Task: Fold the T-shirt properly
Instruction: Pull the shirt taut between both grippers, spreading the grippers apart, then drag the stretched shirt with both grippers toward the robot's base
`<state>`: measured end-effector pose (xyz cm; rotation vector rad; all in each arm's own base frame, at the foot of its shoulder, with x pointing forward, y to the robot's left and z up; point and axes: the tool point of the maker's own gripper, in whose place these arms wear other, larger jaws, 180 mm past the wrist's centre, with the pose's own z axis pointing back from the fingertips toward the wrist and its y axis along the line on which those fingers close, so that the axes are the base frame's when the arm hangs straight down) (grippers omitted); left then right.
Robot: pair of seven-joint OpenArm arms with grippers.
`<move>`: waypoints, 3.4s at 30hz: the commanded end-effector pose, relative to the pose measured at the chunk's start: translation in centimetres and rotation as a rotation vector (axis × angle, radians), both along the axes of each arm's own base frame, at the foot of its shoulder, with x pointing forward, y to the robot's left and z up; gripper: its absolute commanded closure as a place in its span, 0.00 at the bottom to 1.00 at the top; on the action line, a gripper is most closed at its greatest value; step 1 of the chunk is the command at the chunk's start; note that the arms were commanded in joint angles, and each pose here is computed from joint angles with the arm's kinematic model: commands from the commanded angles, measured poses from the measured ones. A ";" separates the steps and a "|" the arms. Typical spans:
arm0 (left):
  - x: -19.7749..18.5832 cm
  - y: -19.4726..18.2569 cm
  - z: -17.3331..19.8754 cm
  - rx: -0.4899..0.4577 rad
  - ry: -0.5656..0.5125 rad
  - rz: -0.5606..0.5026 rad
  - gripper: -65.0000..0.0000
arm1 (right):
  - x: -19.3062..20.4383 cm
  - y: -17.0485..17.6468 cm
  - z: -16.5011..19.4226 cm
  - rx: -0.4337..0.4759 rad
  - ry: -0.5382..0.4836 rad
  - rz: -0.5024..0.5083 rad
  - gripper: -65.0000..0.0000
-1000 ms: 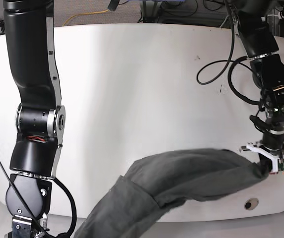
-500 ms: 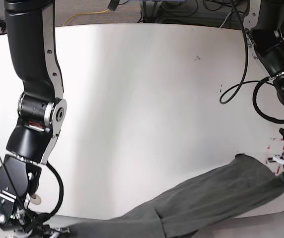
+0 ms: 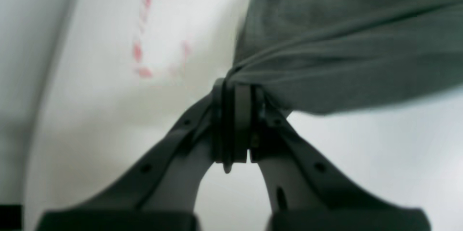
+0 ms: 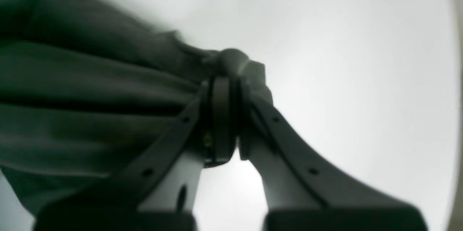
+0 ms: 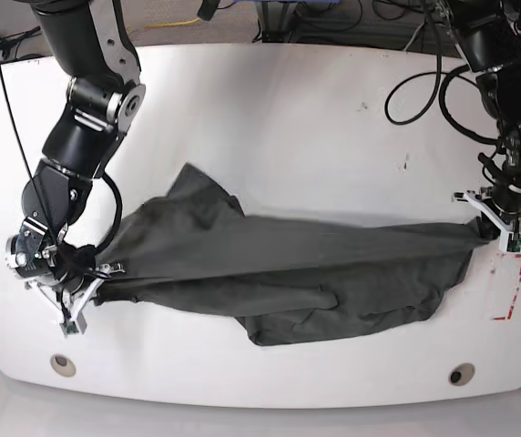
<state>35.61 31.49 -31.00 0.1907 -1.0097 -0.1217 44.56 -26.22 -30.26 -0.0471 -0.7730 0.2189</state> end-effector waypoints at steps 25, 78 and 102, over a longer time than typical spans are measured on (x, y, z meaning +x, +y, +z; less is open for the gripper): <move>-10.6 4.5 -5.1 0.064 0.215 0.023 1.00 | -12.8 -1.9 -6.5 0.245 0.074 -0.083 0.85; -15.5 6.6 -6.6 0.069 0.301 0.093 1.00 | -22.3 4.9 -10.8 0.574 0.202 -0.112 0.28; -15.3 6.5 -6.4 0.074 0.293 0.086 1.00 | -22.7 8.6 -11.6 0.625 0.236 -0.058 1.00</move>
